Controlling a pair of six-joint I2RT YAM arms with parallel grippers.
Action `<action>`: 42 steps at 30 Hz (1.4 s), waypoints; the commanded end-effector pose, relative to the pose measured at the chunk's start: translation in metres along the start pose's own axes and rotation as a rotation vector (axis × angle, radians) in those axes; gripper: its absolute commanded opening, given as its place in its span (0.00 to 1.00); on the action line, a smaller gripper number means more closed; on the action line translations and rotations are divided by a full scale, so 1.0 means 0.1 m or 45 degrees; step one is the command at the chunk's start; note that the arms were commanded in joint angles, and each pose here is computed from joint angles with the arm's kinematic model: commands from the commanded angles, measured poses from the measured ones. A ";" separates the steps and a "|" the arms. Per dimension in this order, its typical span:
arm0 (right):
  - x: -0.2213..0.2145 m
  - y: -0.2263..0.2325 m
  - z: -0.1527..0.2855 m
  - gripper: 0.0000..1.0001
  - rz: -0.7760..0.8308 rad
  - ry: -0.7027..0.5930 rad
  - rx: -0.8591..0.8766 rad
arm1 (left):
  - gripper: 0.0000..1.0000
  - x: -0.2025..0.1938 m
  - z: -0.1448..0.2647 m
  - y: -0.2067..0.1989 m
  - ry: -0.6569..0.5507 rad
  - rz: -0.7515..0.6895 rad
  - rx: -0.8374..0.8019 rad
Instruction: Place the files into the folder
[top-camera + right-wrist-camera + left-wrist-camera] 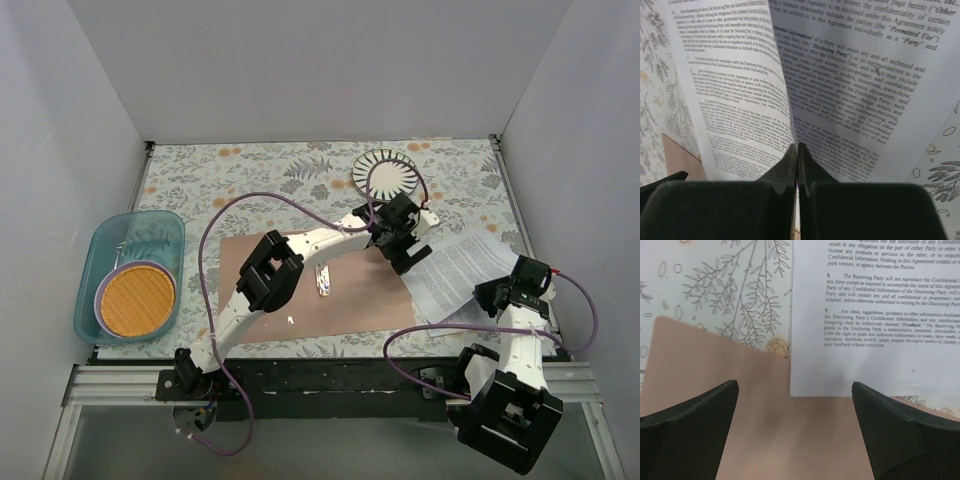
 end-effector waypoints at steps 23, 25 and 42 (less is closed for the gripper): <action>-0.43 2.65 1.84 0.01 0.979 -0.097 1.495 | 0.98 -1.45 2.60 2.10 0.140 0.693 0.735; -0.57 2.76 1.90 0.01 1.042 -0.062 1.542 | 0.98 -1.58 2.54 2.10 0.196 0.710 0.764; -1.60 2.20 0.98 0.01 1.312 0.153 1.270 | 0.89 -1.98 2.56 2.05 0.328 0.744 0.857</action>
Point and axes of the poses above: each gripper's point midway between its finger pads, its own z axis back along the fingers, its own y axis along the line the jaws close on, x = y × z, the point moved 9 cm from there along z, back along the fingers, and after that the axes turned 9 degrees about z, right-handed, at the moved point
